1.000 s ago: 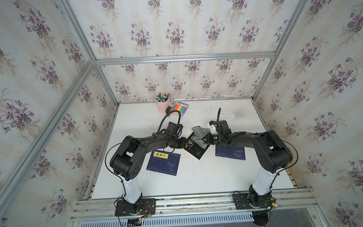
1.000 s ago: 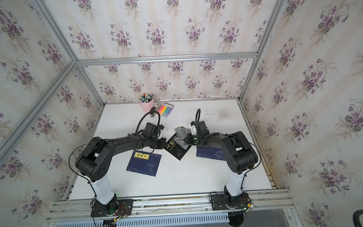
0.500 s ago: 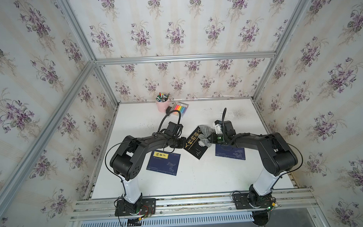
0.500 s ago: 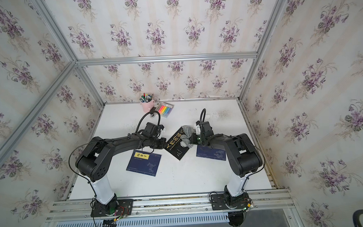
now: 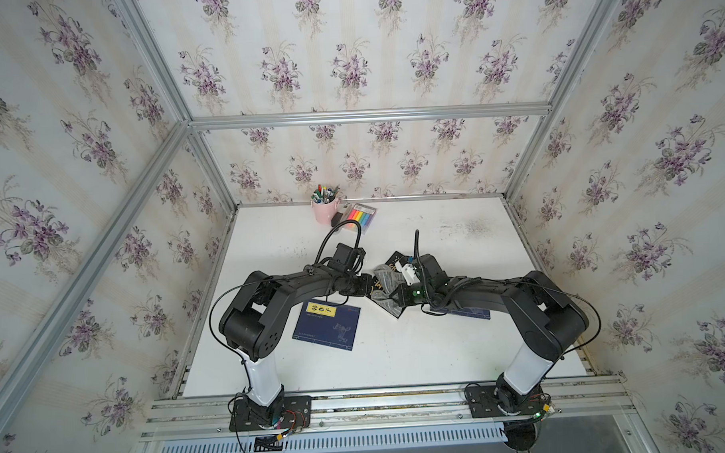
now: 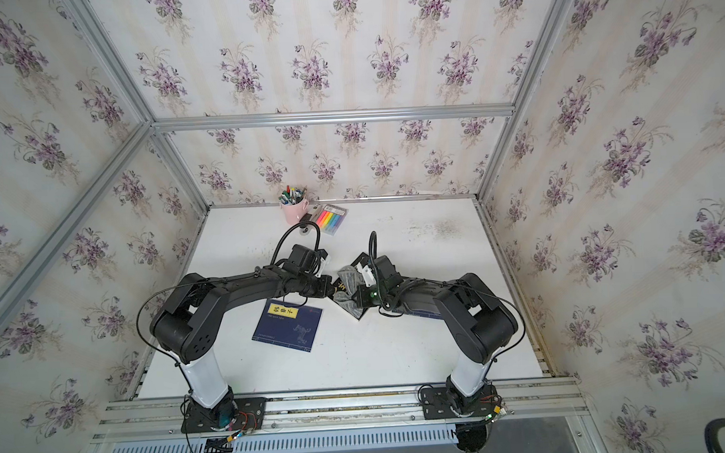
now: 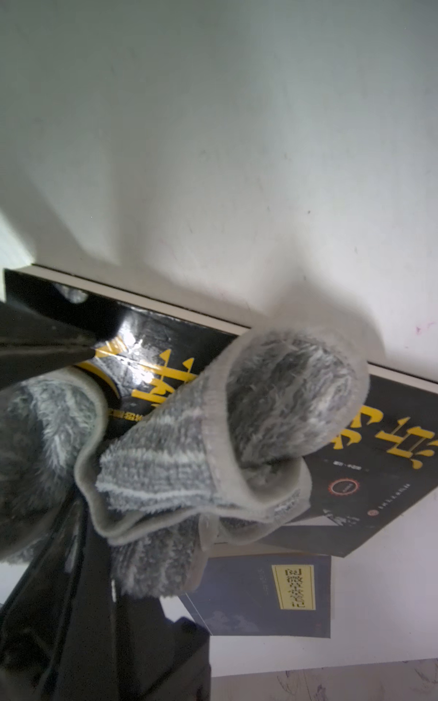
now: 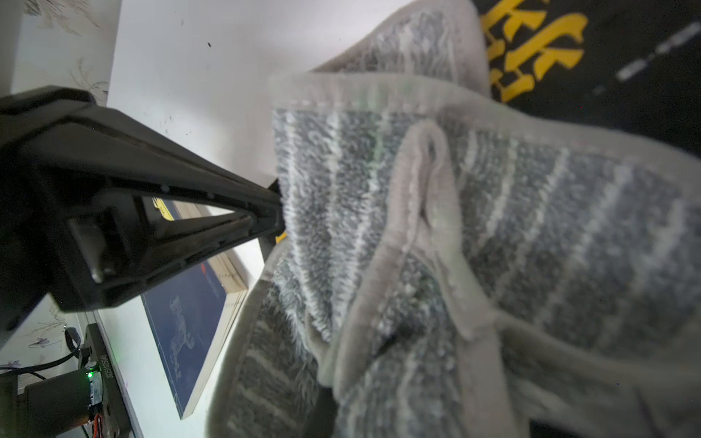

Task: Wipe the cover of the book
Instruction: Wipe the dirt from the cover of the book, then place the cleaning item at the center of the board.

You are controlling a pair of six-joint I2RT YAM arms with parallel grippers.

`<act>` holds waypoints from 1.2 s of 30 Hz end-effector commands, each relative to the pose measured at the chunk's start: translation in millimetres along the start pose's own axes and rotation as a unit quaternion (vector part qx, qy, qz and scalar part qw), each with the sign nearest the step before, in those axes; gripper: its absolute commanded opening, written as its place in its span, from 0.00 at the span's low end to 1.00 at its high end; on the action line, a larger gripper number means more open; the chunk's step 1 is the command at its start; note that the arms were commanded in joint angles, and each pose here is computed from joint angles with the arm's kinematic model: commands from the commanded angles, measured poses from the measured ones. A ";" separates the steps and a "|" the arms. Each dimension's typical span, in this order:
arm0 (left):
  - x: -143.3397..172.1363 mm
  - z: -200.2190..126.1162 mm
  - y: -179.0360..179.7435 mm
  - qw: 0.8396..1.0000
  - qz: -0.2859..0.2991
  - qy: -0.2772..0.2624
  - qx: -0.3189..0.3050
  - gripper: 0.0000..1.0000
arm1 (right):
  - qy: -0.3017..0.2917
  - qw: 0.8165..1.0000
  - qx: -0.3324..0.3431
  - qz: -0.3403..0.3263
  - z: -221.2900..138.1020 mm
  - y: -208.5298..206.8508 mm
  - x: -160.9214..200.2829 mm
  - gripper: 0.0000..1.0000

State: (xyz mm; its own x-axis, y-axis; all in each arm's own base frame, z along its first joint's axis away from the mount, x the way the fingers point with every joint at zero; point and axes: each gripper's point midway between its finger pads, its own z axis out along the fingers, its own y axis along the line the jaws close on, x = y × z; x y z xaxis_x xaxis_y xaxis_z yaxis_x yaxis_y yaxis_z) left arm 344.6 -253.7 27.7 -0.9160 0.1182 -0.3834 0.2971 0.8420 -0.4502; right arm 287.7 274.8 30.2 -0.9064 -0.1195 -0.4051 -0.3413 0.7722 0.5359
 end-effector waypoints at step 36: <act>-8.5 -60.9 -0.2 0.997 0.029 -0.042 -0.056 0.07 | -0.123 0.946 0.259 0.150 -111.1 -199.6 -112.3 0.35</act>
State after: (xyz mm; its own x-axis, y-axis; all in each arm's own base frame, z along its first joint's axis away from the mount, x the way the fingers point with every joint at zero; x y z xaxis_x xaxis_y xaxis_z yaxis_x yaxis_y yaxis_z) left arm 333.8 -224.5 80.0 -0.8774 0.1181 -0.4650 0.3048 0.8858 -0.3500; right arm 427.8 69.5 54.0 -0.8408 0.2491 -0.4806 0.1313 0.9552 0.2653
